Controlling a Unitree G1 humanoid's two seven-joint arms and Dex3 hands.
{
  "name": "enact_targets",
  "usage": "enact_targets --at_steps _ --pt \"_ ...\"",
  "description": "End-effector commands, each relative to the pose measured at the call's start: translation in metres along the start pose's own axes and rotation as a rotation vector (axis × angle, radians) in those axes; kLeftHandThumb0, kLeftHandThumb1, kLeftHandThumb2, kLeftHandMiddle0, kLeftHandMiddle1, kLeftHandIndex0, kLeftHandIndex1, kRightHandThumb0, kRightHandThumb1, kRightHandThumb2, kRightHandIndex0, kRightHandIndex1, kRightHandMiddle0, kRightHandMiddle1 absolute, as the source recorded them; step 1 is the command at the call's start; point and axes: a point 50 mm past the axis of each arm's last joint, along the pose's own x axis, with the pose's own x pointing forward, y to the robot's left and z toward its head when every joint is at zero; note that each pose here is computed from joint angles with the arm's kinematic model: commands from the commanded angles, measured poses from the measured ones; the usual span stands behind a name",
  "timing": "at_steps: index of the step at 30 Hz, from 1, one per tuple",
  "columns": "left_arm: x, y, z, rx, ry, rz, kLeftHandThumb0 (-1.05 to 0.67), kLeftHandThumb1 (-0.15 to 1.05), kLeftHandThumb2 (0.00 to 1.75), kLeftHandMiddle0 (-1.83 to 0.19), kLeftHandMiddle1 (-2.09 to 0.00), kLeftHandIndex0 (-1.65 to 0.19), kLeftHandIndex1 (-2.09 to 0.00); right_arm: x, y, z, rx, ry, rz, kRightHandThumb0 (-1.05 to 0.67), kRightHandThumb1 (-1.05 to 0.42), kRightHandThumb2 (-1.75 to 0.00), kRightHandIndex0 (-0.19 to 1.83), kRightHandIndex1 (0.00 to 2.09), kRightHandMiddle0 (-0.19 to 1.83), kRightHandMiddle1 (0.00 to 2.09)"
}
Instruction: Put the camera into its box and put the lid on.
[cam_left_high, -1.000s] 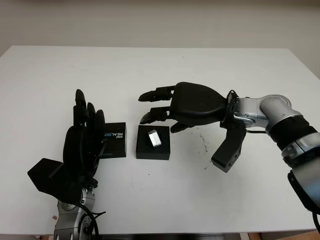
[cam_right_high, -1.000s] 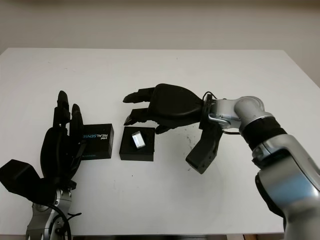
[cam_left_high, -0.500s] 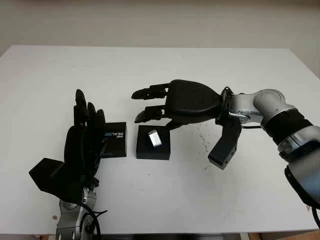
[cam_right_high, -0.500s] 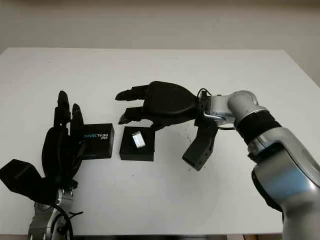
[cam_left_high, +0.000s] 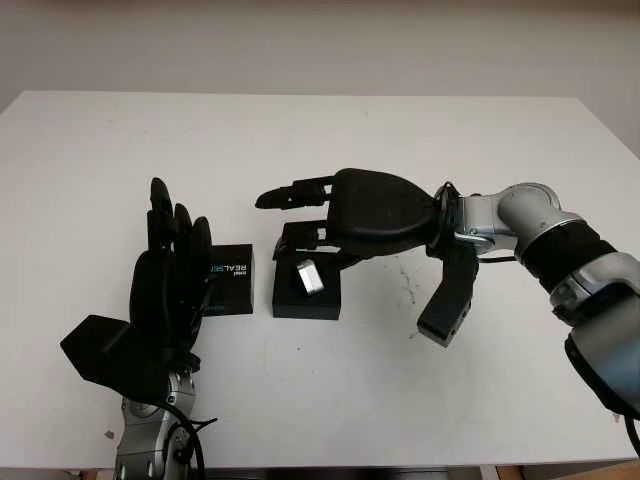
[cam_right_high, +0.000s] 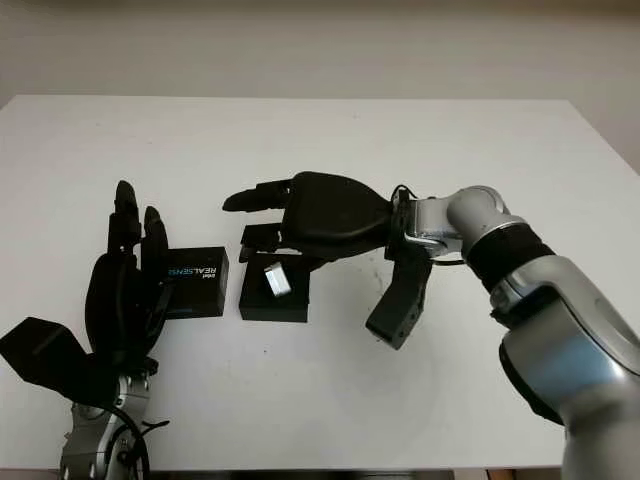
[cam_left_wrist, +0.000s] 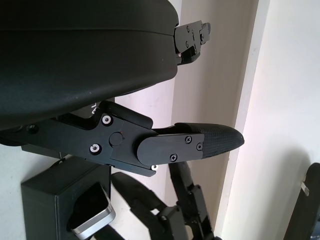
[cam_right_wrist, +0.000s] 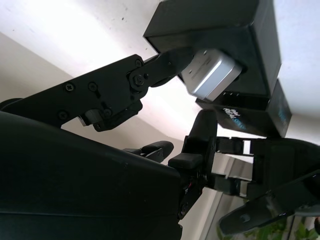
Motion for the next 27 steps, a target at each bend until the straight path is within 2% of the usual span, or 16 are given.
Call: enact_targets --at_steps 1,14,27 --pt "0.002 -0.002 0.002 -0.001 -0.011 -0.001 -0.68 1.05 0.45 0.19 -0.01 0.19 0.0 0.002 -0.003 -0.002 -0.01 -0.018 0.001 -0.36 -0.84 -0.05 0.39 0.14 0.32 0.9" --pt "0.001 -0.002 0.002 0.001 -0.013 0.001 -0.66 1.05 0.46 0.19 -0.01 0.19 -0.01 0.003 0.005 0.008 0.003 -0.08 0.07 -0.4 -0.83 -0.05 0.4 0.13 0.32 0.85" --pt "0.001 -0.003 0.001 0.007 -0.017 0.002 -0.66 1.05 0.46 0.19 -0.03 0.19 -0.02 0.007 0.012 0.011 -0.014 -0.106 0.088 -0.4 -0.85 -0.06 0.44 0.12 0.41 0.78"
